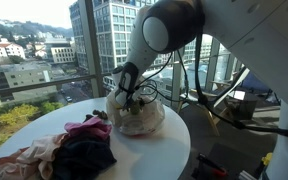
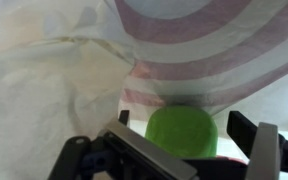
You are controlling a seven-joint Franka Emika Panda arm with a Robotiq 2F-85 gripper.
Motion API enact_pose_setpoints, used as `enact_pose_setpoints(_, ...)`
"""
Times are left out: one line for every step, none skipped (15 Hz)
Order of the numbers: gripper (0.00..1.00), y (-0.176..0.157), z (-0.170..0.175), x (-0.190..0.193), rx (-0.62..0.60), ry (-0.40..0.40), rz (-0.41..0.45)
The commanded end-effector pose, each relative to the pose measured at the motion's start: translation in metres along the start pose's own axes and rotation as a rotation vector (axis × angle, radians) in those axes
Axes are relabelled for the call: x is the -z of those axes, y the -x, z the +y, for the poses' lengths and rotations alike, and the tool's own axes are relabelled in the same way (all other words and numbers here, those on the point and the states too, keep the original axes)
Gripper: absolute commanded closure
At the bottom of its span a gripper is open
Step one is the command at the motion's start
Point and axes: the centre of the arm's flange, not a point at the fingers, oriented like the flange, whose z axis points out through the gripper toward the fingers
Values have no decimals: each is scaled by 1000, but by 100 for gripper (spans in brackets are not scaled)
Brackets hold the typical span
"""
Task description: Pick up the black shirt from the plastic and put it on the table, pick up the peach shirt from the plastic and put it on the table, pick up the pink shirt from the plastic and put it on the table, pick up the green apple toy from the plastic and put it on the table
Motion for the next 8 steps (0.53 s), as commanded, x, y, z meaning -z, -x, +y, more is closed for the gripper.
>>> enact_pose_setpoints(0, -13, -15, -13, -30, 18, 24)
enact_pose_setpoints(0, -15, -17, -17, -33, 22, 28)
enact_pose_setpoints(0, -18, -19, -20, -39, 24, 41)
enact_pose_setpoints(0, -22, -21, -24, -46, 31, 58)
enact_pose_setpoints(0, -25, -22, -27, -54, 32, 63)
enact_pose_setpoints(0, -28, -23, -30, -63, 31, 67)
enact_pose_setpoints(0, -31, -24, -34, -73, 31, 72)
enact_pose_setpoints(0, -33, -25, -37, -79, 36, 82)
